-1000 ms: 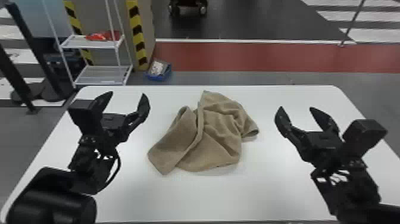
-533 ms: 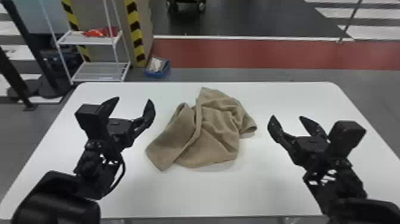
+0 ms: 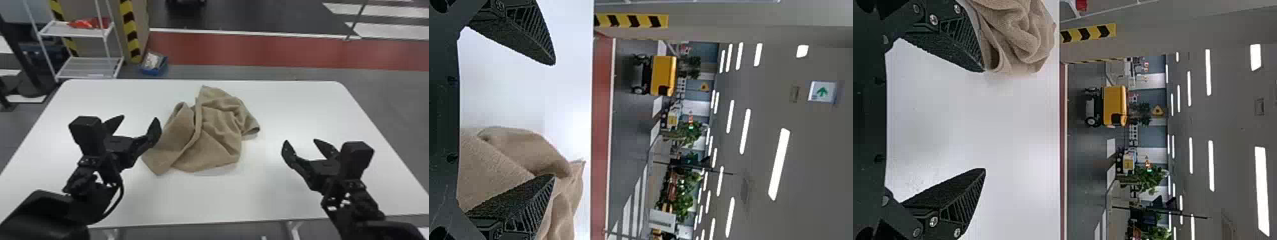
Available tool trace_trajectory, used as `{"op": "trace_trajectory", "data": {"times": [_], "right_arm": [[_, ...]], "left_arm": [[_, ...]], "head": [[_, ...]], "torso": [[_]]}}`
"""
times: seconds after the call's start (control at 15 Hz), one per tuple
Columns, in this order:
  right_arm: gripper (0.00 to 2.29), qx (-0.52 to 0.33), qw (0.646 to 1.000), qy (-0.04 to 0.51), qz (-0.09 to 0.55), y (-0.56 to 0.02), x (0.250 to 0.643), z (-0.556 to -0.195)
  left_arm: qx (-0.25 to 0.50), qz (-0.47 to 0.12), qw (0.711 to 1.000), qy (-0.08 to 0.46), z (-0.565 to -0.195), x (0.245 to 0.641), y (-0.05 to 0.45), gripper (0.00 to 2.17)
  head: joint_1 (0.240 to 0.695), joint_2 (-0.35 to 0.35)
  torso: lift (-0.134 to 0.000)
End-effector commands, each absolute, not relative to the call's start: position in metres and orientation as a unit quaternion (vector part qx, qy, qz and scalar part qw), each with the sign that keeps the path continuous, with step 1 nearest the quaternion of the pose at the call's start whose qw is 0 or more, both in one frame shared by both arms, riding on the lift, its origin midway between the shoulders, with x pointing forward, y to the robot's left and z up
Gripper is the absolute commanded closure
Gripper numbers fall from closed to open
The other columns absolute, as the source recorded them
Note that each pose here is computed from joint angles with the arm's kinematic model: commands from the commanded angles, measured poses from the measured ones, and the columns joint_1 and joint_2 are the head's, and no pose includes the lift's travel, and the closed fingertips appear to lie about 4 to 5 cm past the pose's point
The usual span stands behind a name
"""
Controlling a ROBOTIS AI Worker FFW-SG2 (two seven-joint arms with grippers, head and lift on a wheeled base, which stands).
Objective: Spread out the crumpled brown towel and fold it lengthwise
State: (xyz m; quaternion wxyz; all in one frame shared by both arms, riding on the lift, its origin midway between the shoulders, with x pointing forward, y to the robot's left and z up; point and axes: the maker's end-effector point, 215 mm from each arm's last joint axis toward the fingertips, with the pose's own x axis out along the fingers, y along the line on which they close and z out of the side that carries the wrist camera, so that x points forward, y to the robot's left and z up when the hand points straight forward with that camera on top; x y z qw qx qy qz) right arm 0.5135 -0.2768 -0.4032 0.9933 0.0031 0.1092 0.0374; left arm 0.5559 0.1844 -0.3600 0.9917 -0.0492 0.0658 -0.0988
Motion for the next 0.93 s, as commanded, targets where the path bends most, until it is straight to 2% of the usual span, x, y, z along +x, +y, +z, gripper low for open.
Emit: {"op": "trace_trajectory", "data": {"times": [0.0,0.2,0.33,0.53,0.87], "right_arm": [[0.20,-0.003,0.994,0.105,0.038,-0.278,0.499,-0.398],[0.22,-0.005,0.995,0.091,0.041,-0.276,0.491,-0.388],[0.22,-0.002,0.996,0.086,0.037,-0.281,0.490,-0.389],[0.22,0.002,0.996,0.077,0.037,-0.281,0.490,-0.389],[0.22,0.009,0.997,0.066,0.038,-0.281,0.495,-0.385]], "left_arm": [[-0.071,-0.127,0.984,0.100,-0.370,0.540,0.171,0.10],[-0.061,-0.158,0.971,0.167,-0.401,0.516,0.148,0.16],[-0.052,-0.170,0.969,0.171,-0.403,0.504,0.134,0.22],[0.014,-0.179,0.967,0.179,-0.423,0.489,0.115,0.22],[0.039,-0.178,0.963,0.199,-0.444,0.480,0.117,0.22]], "head": [[0.695,-0.093],[0.695,-0.114],[0.695,-0.137],[0.695,-0.163],[0.695,-0.187]], "torso": [[-0.120],[-0.120],[-0.120],[-0.120],[-0.120]]}}
